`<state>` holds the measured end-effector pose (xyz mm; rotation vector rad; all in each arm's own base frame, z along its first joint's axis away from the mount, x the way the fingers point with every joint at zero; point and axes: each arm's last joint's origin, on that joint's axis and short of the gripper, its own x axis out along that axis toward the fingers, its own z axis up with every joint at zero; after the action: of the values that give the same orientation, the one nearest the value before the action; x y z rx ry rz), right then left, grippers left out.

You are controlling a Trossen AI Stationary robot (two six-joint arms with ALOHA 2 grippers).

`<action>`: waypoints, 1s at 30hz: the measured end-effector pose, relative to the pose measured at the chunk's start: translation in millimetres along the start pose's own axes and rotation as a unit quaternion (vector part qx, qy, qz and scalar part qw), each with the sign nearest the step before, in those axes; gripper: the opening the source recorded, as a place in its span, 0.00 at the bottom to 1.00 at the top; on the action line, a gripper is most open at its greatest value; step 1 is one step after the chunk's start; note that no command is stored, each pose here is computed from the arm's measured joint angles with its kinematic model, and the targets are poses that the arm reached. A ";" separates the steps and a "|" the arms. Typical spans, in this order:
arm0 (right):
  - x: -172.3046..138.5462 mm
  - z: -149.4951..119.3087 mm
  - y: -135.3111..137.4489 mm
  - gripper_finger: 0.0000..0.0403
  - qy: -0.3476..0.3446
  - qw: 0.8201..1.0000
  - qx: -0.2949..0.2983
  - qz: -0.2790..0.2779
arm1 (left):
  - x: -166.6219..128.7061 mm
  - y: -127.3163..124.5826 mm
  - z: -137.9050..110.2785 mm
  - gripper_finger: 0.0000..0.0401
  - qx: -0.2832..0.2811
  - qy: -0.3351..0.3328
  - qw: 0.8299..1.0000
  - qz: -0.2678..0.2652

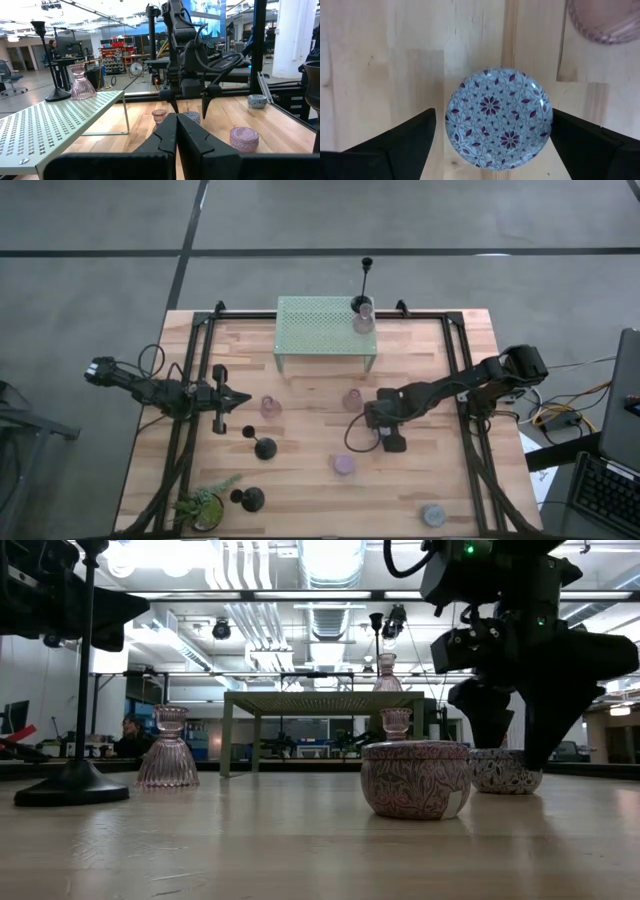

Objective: Pick & Place candle stick holders
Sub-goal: Put the red scented candle on the shelf

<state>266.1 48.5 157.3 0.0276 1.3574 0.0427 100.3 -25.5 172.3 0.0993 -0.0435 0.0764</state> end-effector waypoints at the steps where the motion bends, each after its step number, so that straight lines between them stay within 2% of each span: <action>1: 0.9 -0.9 -0.1 0.91 0.001 1.000 0.001 0.000 | 0.0 0.0 0.0 0.04 0.000 0.000 1.000 0.000; 18: 3.6 0.3 -0.1 0.90 -0.016 1.000 0.003 0.001 | 0.0 0.0 0.0 0.04 0.000 0.000 1.000 0.000; 30: 3.5 0.4 -0.1 0.74 -0.017 1.000 0.003 0.001 | 0.0 0.0 0.0 0.04 0.000 0.000 1.000 0.000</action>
<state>267.2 48.5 153.9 0.0354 1.3239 0.0399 100.2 -25.5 172.3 0.0991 -0.0439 0.0766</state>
